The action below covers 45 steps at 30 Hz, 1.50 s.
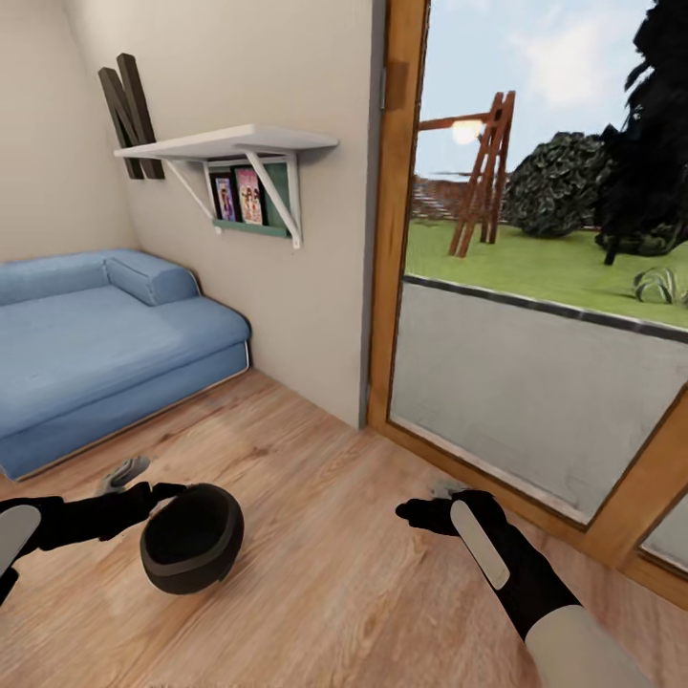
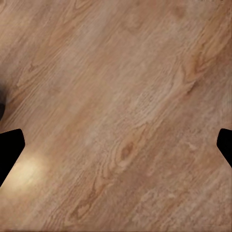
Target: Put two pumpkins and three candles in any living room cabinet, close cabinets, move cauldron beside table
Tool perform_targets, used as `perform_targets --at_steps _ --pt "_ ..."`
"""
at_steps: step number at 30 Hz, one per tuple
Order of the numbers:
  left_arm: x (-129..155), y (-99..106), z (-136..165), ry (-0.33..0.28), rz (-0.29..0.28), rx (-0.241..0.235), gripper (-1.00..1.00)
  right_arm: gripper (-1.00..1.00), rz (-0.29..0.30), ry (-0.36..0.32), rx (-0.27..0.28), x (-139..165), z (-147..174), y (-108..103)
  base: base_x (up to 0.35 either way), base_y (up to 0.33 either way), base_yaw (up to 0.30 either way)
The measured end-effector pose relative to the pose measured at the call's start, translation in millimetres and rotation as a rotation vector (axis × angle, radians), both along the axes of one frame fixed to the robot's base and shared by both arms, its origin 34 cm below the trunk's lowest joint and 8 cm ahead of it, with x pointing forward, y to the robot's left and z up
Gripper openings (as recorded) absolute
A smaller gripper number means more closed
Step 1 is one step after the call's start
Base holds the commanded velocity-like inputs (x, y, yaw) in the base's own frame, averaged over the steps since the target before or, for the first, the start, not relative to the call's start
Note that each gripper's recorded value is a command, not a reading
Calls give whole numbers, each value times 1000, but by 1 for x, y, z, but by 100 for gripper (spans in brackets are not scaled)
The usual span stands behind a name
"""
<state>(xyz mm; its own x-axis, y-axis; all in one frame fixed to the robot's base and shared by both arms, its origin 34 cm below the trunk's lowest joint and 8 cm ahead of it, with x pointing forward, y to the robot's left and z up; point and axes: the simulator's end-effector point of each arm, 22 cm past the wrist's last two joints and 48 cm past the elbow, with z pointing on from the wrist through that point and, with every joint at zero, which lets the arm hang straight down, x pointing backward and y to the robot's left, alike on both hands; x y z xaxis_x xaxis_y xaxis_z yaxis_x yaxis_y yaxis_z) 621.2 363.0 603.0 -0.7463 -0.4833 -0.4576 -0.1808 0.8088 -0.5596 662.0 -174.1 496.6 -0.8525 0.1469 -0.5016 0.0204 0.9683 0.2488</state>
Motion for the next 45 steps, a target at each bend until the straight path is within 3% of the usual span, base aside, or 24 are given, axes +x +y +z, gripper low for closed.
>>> perform_targets --at_steps 15,26,32,38,45 --pt "6 5 25 19 6 4 100 100 1 6 1 7 28 0 0 0 128" --pt "8 5 35 21 8 -1 100 100 -1 8 -2 9 39 0 17 0 268" --pt "8 8 36 21 9 6 100 100 9 5 3 8 39 5 294 0 79" --pt "7 9 36 21 10 8 100 100 88 -14 -36 2 36 28 336 0 4" --pt "7 9 36 21 10 8 100 100 100 -15 -41 0 35 32 338 0 92"
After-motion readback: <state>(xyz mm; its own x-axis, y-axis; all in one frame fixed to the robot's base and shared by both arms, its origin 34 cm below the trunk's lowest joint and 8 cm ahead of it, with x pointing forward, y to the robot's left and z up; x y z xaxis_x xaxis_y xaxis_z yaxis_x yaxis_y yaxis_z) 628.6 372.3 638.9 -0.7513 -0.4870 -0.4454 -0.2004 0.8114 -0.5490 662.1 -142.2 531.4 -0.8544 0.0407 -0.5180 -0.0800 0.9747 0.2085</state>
